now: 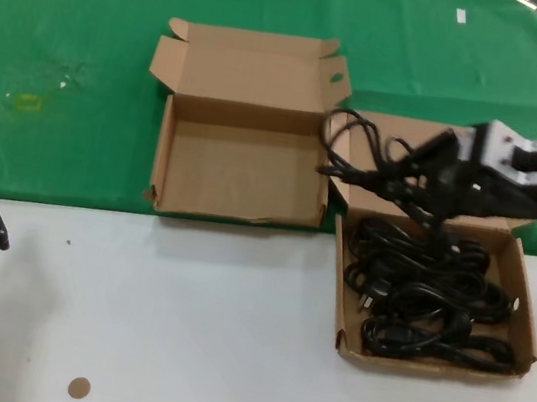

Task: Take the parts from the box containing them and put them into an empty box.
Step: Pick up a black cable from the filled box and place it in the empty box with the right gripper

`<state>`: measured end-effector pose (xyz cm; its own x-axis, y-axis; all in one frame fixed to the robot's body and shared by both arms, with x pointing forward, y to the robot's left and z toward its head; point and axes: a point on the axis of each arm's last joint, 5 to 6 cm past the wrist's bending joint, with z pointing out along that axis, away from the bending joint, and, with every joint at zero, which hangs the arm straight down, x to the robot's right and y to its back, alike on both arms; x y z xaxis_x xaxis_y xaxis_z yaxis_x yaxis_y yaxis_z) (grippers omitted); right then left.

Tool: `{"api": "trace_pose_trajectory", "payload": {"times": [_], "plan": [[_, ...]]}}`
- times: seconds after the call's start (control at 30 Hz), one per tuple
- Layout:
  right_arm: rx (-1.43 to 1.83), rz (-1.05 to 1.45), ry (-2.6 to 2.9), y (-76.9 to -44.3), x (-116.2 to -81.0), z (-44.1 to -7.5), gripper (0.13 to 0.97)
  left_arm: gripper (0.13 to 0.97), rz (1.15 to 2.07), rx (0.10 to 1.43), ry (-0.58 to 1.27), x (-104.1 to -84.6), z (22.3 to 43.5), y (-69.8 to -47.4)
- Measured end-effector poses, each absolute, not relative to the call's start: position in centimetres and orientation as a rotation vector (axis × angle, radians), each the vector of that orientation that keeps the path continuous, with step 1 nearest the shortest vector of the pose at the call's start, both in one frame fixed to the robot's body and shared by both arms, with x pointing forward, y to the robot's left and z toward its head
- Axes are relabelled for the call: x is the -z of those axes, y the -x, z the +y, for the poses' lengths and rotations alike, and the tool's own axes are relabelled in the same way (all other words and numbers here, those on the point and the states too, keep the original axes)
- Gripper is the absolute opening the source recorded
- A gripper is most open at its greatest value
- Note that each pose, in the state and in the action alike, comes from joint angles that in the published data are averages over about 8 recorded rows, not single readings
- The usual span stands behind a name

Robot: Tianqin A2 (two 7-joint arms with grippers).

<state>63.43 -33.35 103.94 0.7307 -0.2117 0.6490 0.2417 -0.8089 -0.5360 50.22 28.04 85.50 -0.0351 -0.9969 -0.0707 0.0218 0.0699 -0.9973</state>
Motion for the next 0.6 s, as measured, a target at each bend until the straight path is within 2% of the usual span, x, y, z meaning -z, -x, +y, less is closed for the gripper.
{"api": "trace_pose_trajectory", "payload": {"times": [0.6], "plan": [[1.019, -0.081, 2.2, -67.6, -104.7, -21.6, 0.174, 0.152, 1.253, 1.193, 1.125, -85.5, 28.0, -50.2]]}}
